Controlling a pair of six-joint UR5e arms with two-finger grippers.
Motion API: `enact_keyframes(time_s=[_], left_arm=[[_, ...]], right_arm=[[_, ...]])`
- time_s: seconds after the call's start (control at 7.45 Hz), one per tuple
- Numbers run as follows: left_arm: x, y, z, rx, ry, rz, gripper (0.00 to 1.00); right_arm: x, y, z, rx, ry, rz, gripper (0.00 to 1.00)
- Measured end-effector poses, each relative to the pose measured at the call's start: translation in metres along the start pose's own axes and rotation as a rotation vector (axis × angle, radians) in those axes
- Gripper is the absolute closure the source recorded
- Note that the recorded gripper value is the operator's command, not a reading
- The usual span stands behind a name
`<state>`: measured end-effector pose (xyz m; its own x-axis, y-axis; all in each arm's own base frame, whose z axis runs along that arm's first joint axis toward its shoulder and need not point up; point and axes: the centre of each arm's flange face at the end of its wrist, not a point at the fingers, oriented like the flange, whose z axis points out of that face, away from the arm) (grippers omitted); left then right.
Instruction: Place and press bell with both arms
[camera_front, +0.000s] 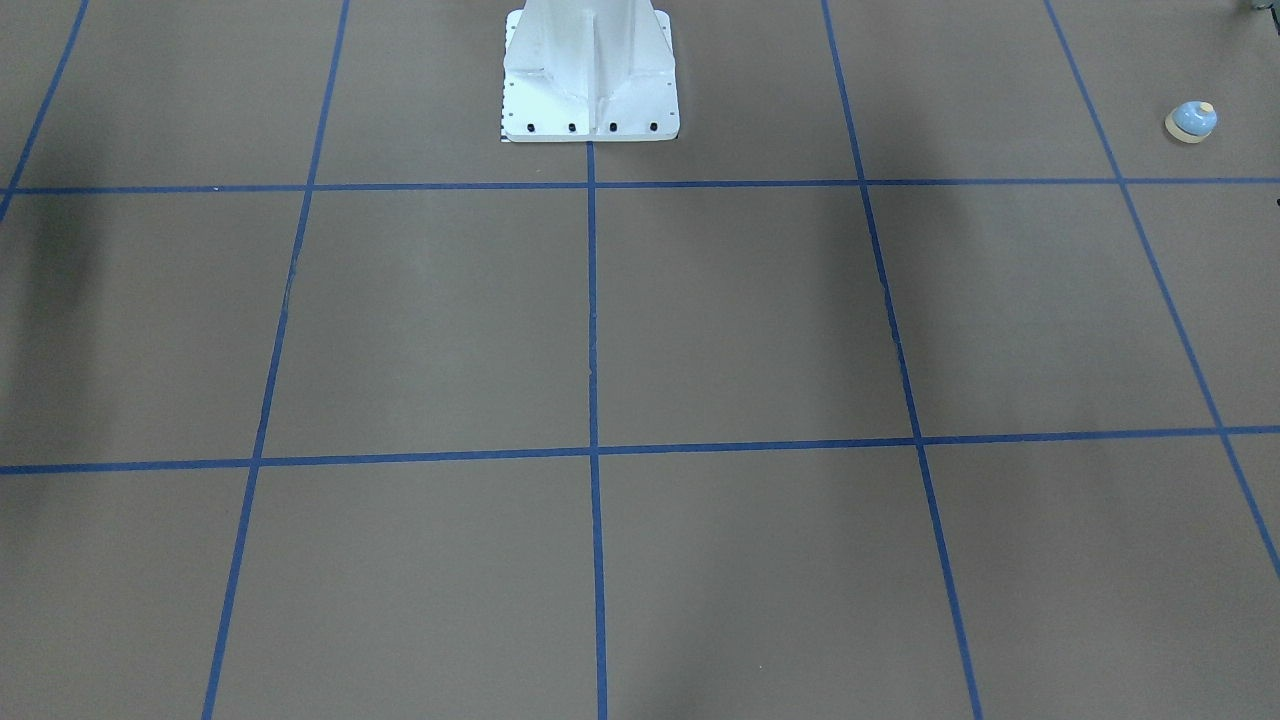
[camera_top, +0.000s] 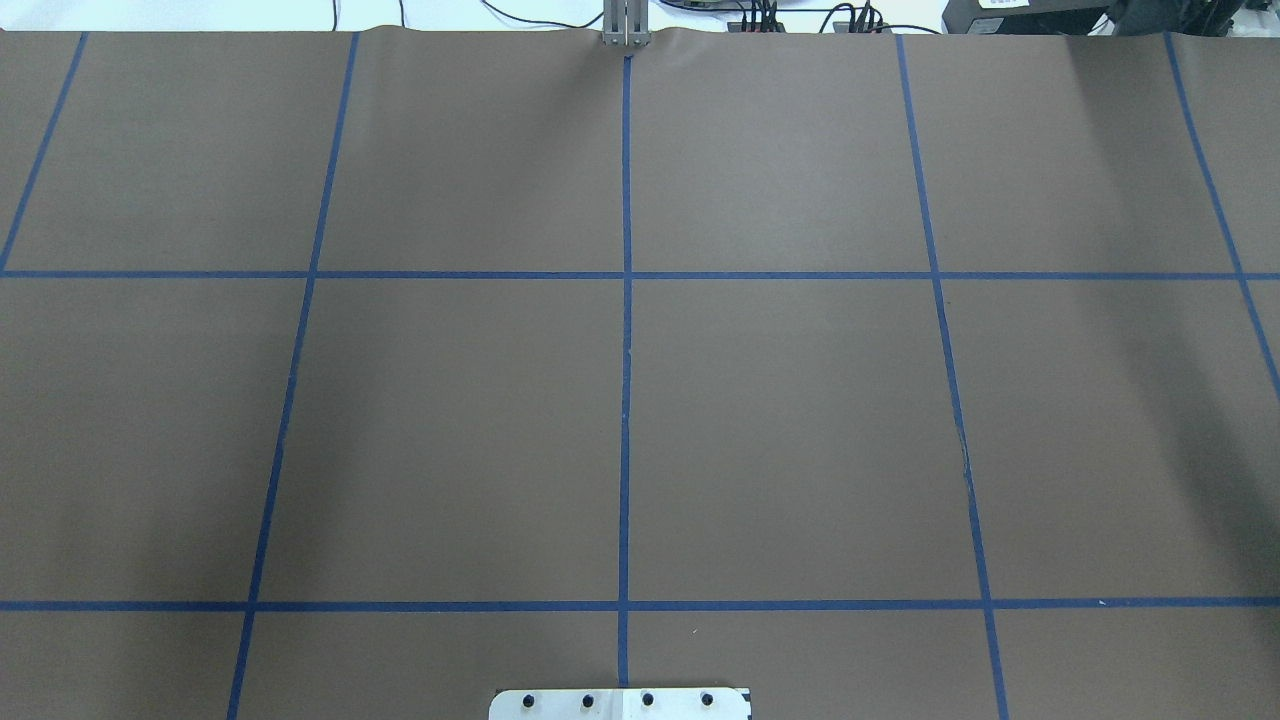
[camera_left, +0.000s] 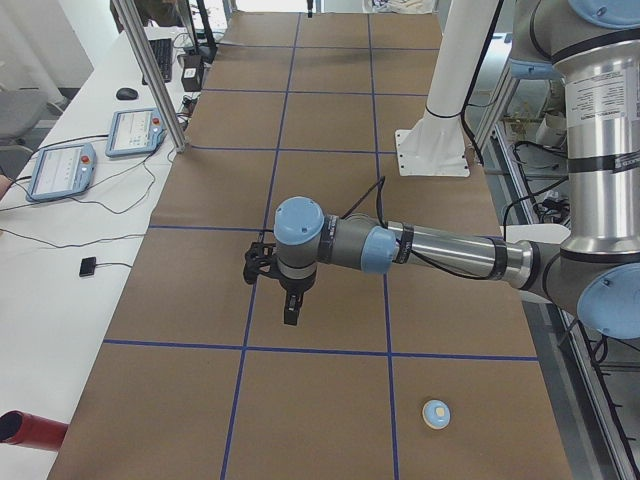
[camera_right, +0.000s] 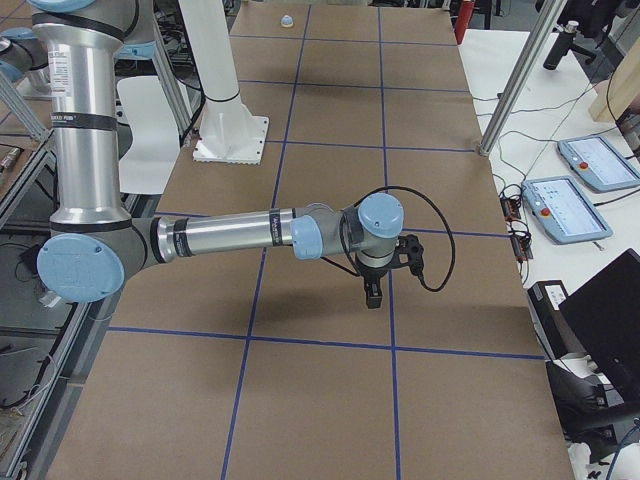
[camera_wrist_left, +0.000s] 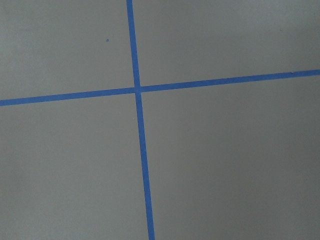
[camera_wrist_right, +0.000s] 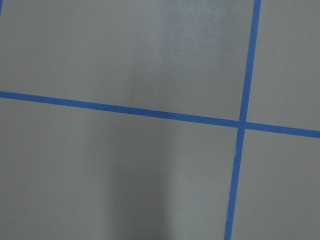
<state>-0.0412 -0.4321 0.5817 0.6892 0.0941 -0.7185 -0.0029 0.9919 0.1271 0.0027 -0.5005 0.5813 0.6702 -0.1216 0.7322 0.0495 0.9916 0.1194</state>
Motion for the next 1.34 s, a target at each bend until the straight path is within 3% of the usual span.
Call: enact_keyframes(time_s=[0.4,0.94,1.34], left_arm=[[-0.022,0.046,0.027,-0.039,-0.001,-0.021,0.00],[-0.061,0.153,0.069,-0.178,-0.009,-0.115,0.00],[-0.099,0.211,0.099,-0.205,-0.012,-0.143,0.00]], right_arm=[[-0.005,-0.001,0.007,-0.014,0.002,-0.004,0.00],[-0.017,-0.002,0.014,-0.013,-0.007,-0.038,0.00],[-0.018,-0.003,0.015,-0.011,-0.010,-0.048,0.00]])
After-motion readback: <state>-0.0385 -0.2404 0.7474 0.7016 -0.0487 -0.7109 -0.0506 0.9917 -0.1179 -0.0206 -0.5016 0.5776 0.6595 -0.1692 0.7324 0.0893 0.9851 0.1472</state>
